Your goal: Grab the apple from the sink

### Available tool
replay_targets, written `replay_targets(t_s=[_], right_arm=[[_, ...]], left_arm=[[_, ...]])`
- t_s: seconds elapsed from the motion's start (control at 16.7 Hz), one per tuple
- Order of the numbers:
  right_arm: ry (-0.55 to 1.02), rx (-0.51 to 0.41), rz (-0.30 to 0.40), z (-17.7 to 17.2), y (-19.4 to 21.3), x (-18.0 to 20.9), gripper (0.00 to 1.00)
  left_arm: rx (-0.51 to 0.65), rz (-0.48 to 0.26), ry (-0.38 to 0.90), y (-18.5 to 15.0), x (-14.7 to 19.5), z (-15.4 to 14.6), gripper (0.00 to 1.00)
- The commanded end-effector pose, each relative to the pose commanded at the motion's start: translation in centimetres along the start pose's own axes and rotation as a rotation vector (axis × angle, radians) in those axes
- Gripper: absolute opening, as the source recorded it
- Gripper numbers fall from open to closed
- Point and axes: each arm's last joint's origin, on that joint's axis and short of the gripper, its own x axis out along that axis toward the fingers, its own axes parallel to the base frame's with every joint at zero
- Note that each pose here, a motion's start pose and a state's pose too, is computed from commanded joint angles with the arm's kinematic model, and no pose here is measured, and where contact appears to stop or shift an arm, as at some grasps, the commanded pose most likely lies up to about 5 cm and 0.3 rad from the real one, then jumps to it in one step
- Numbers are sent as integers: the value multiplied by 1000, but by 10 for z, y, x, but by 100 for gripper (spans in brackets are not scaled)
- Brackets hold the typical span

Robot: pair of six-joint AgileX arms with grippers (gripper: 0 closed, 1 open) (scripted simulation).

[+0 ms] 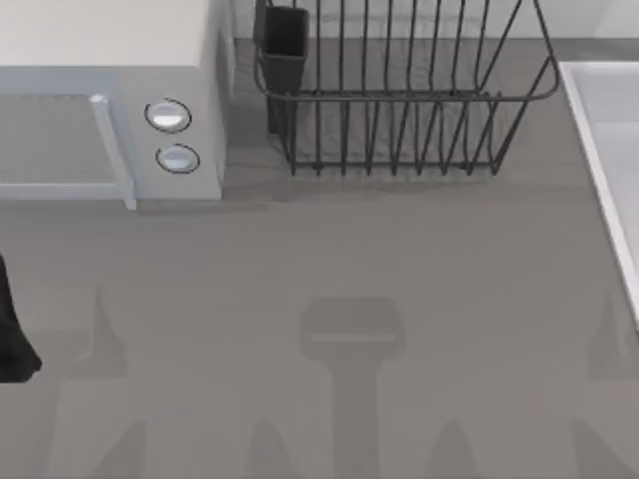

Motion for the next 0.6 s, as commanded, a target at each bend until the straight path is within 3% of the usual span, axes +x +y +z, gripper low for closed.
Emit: replay_targets(t_s=[0.6], right_arm=[[68,-12,-9,14,-1,2,100]], left_arm=[[0,0,0,0,0,0,100]])
